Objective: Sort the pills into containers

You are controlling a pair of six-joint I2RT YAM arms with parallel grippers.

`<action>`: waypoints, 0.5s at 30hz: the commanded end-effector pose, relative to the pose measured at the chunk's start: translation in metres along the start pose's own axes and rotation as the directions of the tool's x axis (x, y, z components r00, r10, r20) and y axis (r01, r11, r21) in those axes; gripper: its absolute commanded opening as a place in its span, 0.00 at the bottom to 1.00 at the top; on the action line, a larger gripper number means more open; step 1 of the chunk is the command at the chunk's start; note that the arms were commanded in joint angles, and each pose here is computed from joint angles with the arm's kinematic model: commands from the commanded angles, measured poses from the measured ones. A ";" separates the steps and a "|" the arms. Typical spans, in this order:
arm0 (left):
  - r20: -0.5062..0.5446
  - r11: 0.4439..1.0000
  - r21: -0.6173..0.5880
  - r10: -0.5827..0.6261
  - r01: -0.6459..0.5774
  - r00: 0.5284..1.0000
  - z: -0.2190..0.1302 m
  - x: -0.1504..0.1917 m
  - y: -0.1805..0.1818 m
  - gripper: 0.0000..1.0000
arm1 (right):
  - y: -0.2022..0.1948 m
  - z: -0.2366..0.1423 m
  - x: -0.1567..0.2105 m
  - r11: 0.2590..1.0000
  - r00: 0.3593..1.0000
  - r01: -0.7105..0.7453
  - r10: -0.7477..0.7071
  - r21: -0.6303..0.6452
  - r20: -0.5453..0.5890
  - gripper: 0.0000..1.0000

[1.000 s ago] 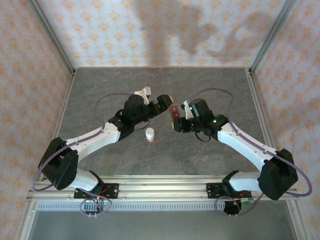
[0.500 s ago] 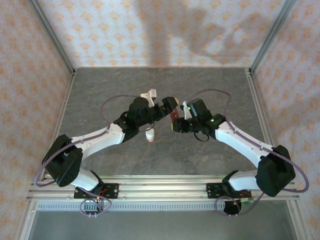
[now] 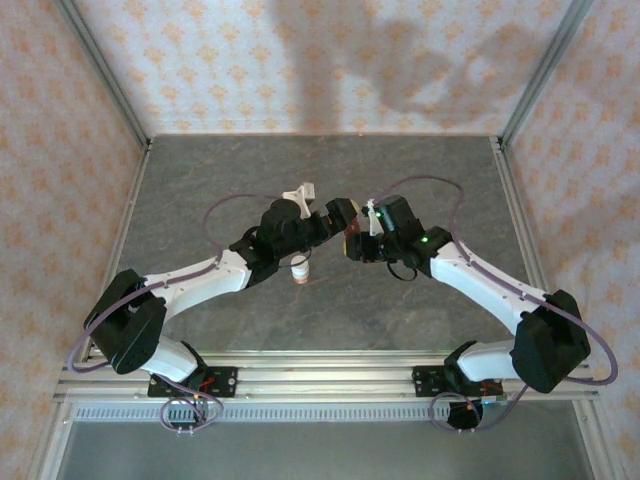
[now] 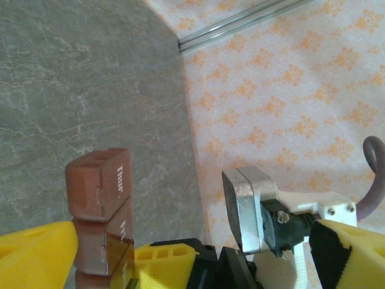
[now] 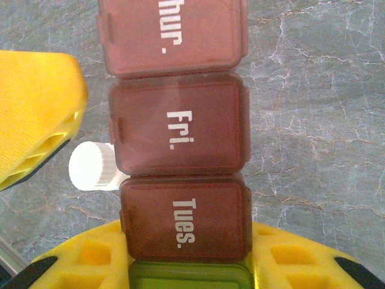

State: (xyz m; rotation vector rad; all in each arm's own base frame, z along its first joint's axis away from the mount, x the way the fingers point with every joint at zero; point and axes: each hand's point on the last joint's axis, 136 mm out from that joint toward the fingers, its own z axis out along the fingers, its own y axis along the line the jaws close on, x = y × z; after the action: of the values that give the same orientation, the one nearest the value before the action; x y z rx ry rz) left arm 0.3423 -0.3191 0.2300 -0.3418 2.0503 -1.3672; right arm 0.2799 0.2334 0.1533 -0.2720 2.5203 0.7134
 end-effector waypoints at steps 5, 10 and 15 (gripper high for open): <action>0.021 0.999 0.030 0.022 -0.022 1.000 0.003 -0.003 -0.013 0.99 | 0.013 -0.003 -0.014 0.999 0.999 0.008 -0.006 -0.052 0.037 0.31; 0.022 0.999 0.035 0.022 -0.022 1.000 0.007 -0.004 -0.017 1.00 | 0.012 -0.002 -0.011 0.999 1.000 0.009 -0.008 -0.053 0.027 0.31; 0.031 0.999 0.020 0.032 -0.033 0.999 0.004 -0.005 -0.017 0.99 | 0.006 0.002 -0.008 1.000 1.000 0.007 -0.007 -0.027 0.023 0.31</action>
State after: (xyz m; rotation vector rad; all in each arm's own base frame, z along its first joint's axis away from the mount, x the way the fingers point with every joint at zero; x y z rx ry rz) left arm 0.3419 -0.3261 0.2316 -0.3303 2.0503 -1.3740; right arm 0.2792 0.2389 0.1563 -0.2850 2.5091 0.7557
